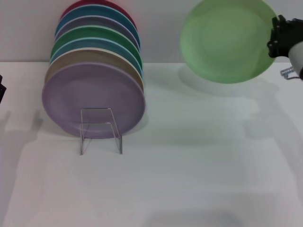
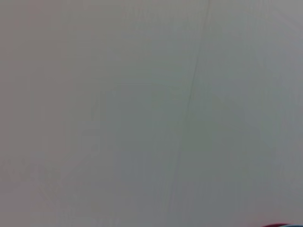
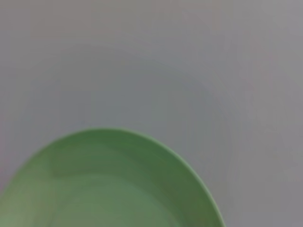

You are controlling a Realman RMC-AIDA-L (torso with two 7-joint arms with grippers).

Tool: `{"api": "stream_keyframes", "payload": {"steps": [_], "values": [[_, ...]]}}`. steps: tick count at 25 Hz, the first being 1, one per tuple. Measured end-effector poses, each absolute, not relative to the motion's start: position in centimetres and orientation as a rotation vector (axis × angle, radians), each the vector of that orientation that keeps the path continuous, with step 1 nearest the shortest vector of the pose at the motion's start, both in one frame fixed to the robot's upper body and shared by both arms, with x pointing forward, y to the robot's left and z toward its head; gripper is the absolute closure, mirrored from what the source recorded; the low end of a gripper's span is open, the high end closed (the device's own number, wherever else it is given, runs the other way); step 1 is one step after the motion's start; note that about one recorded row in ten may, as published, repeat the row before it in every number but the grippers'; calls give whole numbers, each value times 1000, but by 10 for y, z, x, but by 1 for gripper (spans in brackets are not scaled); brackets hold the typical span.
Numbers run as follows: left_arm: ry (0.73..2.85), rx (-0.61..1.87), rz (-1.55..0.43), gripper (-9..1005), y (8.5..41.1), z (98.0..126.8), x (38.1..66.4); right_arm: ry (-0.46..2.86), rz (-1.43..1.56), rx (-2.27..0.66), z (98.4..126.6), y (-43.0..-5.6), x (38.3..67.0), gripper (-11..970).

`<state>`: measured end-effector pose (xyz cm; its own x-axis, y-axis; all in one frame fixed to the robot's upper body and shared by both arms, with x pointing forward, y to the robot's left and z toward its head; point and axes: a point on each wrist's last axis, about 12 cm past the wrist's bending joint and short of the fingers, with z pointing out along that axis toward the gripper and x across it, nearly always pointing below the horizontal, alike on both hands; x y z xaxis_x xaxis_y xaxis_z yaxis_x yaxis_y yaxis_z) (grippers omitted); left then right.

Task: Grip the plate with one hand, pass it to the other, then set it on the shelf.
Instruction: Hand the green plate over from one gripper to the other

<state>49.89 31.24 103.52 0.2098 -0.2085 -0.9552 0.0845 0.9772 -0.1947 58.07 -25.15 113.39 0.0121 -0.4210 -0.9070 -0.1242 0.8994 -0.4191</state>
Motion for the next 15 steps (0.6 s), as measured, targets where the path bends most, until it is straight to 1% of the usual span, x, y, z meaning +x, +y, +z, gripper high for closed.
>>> {"api": "stream_keyframes", "payload": {"steps": [1,2,3,4,6,7,10,12,15], "values": [[1345,-107,-205,244,312,1035,499,1542,-245,-424,1130,-252,580,943],[1346,-105,-204,245,312,1035,500,1516,-241,-387,1120,-253,578,943],[1346,-105,-204,245,312,1035,500,1516,-241,-387,1120,-253,578,943],[1346,-103,-206,245,312,1035,500,1498,-228,-353,1112,-255,578,943],[1348,-96,-211,246,310,1035,500,1489,-220,-335,1107,-255,579,943],[1348,-94,-214,247,309,1035,500,1466,-199,-299,1097,-257,578,943],[1344,-94,-220,248,308,1035,497,1443,-176,-273,1091,-257,577,943],[1335,-87,-224,248,307,1035,494,1430,-154,-245,1079,-262,575,943],[1312,-64,-242,250,305,1035,488,1418,-136,-224,1074,-265,574,943]]}}
